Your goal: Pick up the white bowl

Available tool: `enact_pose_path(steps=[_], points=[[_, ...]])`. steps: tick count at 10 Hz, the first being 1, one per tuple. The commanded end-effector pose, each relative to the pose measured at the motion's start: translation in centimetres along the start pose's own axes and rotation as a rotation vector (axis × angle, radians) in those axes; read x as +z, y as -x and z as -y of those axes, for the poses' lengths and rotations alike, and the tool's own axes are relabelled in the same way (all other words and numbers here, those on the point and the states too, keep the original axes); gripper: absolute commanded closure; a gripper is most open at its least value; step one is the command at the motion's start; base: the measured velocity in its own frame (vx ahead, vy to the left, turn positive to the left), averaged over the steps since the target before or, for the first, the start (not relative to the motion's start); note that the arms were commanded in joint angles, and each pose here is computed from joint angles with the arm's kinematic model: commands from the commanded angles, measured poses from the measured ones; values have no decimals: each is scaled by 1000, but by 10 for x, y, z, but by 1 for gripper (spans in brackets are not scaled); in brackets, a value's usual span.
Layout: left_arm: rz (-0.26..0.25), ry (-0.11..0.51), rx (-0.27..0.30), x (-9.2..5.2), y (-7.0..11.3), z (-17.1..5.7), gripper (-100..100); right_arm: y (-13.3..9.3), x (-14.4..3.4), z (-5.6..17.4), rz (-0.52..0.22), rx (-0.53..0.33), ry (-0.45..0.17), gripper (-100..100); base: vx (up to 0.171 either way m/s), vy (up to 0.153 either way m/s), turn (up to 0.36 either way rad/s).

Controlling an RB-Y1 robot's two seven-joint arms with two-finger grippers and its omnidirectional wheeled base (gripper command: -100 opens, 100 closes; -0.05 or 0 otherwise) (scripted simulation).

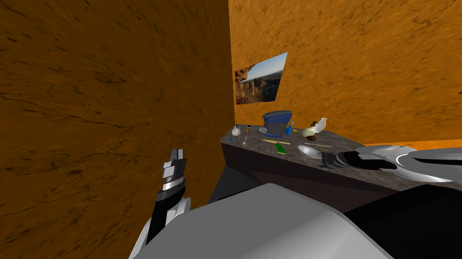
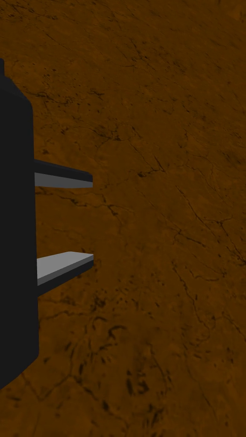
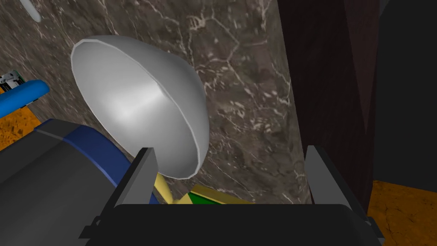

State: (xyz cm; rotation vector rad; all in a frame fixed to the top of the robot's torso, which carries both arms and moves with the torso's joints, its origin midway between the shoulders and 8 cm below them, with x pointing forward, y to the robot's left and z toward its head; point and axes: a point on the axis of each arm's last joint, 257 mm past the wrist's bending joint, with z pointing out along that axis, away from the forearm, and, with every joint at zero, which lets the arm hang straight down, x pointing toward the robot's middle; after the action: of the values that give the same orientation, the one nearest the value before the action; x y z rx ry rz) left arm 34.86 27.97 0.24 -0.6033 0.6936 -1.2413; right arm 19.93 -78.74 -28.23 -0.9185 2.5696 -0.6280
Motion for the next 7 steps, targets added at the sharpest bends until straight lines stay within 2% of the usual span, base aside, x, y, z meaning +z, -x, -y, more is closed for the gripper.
enact_pose_path(steps=[1,2,3,4,5,6,7], points=[[0,0,0,0,0,0,0,-6,-3,2,-5,-4,3,-100,44,-33,54],[0,0,0,0,0,0,0,-12,-4,-5,-7,-7,21,-100,85,-121,152],[0,0,0,0,0,0,0,-14,2,-23,0,-3,56,-100,120,-139,109],[0,0,0,0,0,0,0,-12,0,-13,-4,-3,36,-100,56,-56,21],[0,0,0,0,0,0,0,-12,0,-15,-2,-4,40,0,9,-11,1],[0,0,0,0,0,0,0,-20,0,-17,-21,28,36,-100,-55,-25,212],[0,0,0,0,0,0,0,-28,0,-18,-40,60,31,-100,-136,-43,383]])
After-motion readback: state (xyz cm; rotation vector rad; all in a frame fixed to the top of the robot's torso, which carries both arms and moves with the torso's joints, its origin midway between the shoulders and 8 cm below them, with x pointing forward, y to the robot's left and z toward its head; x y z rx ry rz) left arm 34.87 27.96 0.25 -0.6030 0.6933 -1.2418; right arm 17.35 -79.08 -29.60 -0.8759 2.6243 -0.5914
